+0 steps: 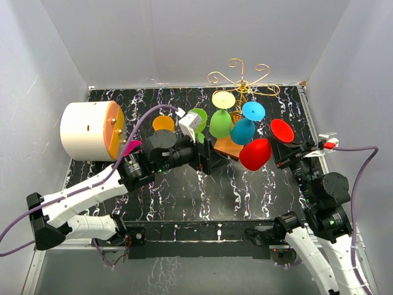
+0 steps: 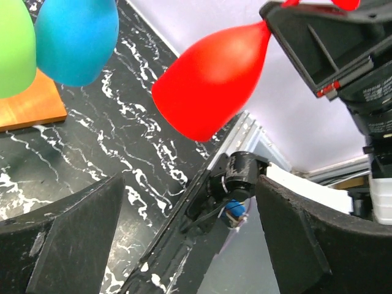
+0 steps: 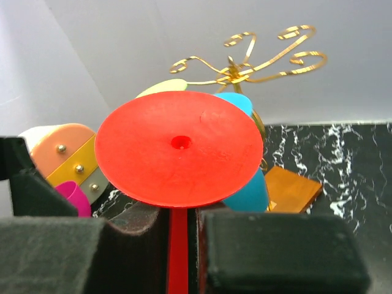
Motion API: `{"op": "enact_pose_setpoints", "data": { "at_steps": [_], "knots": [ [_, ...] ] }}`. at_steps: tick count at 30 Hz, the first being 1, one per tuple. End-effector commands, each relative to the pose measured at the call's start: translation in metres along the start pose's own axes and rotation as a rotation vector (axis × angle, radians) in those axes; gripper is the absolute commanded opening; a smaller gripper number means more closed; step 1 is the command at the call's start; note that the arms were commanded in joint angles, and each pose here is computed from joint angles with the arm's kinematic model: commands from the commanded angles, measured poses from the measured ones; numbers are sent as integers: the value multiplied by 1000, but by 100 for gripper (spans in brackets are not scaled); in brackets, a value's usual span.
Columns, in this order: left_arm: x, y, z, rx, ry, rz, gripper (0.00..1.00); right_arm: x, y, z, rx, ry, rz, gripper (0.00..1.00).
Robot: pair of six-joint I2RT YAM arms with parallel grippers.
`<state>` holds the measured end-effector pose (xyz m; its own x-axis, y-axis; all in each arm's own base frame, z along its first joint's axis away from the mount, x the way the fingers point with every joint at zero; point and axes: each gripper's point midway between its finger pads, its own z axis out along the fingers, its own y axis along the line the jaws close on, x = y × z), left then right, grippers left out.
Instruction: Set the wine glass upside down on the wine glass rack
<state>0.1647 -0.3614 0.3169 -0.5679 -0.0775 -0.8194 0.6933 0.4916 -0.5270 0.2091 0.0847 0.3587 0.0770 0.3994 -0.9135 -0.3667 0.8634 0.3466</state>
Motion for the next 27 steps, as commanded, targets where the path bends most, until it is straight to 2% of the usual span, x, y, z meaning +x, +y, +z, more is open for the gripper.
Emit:
{"op": "enact_pose_setpoints", "data": {
  "at_steps": [1,5,7,11,19,24,27],
  "knots": [
    [-29,-18,-10,149,-10,-94,86,-27,34,-6,-186,-45,-185,0],
    [-51,3,-18,237,-21,-290,86,-23,49,-10,-297,-47,-262,0],
    [-58,1,-21,292,-20,-344,86,-18,57,-12,-354,-41,-292,0],
    [-67,-10,-24,340,-3,-398,86,-2,74,-12,-492,10,-321,0],
    [-80,-26,-26,436,20,-503,86,20,86,-7,-611,71,-307,0],
    [-80,-21,-16,380,118,-516,85,34,99,-3,-724,108,-268,0],
    [-76,-15,-10,362,155,-578,79,38,104,1,-762,105,-248,0]
  ]
}}
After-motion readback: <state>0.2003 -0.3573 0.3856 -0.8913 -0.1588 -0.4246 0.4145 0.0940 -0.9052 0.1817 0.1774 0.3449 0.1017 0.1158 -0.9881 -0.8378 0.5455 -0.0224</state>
